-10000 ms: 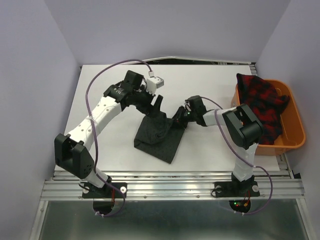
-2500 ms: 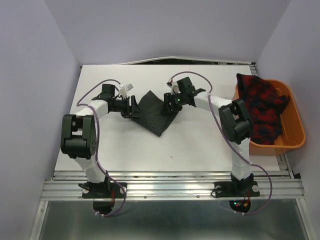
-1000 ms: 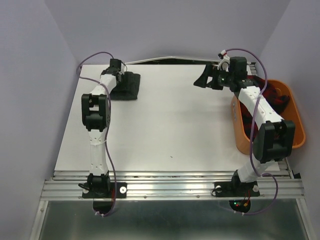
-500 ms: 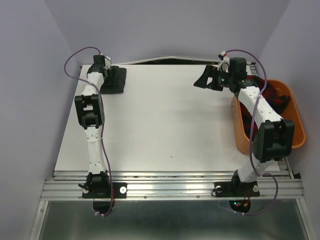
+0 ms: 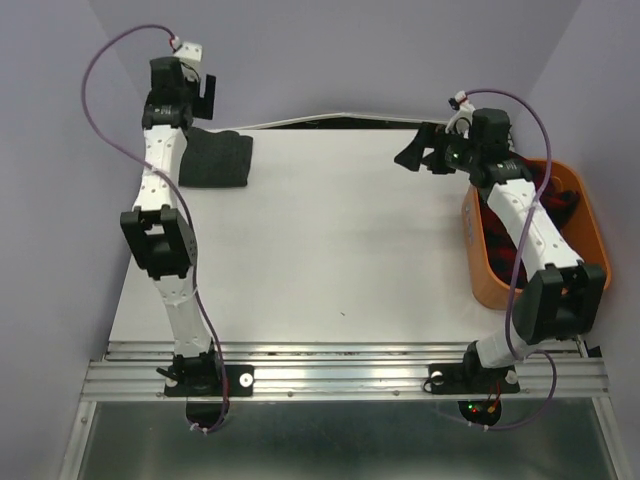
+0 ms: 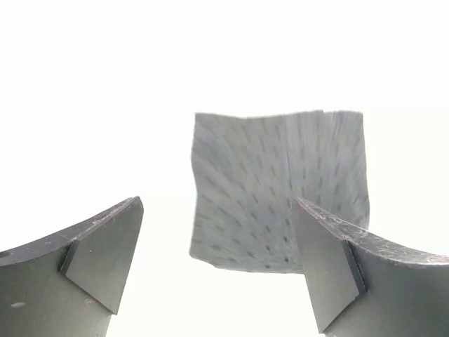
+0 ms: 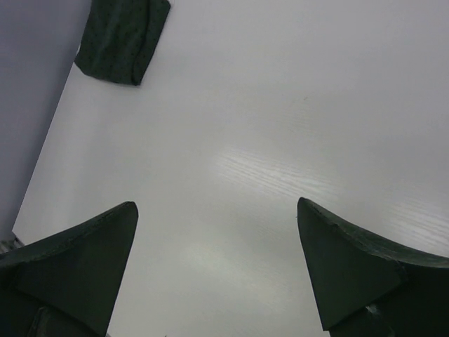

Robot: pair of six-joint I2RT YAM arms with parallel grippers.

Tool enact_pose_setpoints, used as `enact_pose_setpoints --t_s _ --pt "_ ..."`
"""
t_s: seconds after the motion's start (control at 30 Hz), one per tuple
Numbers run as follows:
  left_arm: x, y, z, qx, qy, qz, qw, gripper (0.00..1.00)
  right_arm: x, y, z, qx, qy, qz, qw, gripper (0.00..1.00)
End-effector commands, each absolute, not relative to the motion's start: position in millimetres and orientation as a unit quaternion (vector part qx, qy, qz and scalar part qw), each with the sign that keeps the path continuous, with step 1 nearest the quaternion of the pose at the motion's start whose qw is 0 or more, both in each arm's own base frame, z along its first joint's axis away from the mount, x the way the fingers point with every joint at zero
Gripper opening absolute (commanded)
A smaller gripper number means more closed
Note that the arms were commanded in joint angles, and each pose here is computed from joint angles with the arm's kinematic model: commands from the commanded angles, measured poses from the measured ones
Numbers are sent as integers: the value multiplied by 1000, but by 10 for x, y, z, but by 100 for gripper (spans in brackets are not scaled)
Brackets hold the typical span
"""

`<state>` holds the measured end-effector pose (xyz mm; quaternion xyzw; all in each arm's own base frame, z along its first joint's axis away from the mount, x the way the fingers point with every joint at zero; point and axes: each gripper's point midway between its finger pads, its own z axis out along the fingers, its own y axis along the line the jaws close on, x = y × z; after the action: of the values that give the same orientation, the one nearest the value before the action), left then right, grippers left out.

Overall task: Fold and stack the skirts
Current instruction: Neatly place the folded skirt to the corner, then grab the skirt from the pile

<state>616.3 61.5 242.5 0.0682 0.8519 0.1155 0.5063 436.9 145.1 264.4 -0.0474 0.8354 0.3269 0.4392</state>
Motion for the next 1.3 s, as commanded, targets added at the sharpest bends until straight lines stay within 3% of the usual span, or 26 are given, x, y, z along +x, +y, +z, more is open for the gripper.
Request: enact_pose_setpoints --t_s 0.0,0.13,0.23,0.27,0.33,0.37,0.5,0.63,0.77,1.03,1.27 --pt "5495 442 4825 43 695 98 711 98 4253 1179 3474 -54 784 261 561 100" --pt "5050 95 4721 75 730 27 679 98 4100 892 3595 -36 777 186 601 100" --pt "4725 -158 4408 113 771 -1 627 99 3866 840 3646 -92 773 151 609 100" --pt "4633 -418 3932 135 805 -25 577 98 3752 886 3541 -111 783 159 591 100" --pt "4287 -595 3804 157 808 -52 566 99 3510 895 3348 -158 793 149 569 100" --pt "4173 -726 3351 163 829 -68 531 99 3437 883 3272 -166 797 145 562 100" --pt "3569 -854 2977 193 825 -97 523 99 3145 769 2696 -171 833 121 511 100" --pt "3258 -703 2478 195 843 -68 496 98 3074 586 2526 -151 846 76 505 100" --pt "2979 -701 2193 220 848 -72 476 99 3263 415 2793 -120 843 53 522 100" --pt "2910 -743 2337 240 831 -79 495 98 3946 -175 3518 -66 831 33 552 100" --pt "2880 -864 2376 242 818 -113 509 98 4668 -741 3387 12 859 32 510 98"
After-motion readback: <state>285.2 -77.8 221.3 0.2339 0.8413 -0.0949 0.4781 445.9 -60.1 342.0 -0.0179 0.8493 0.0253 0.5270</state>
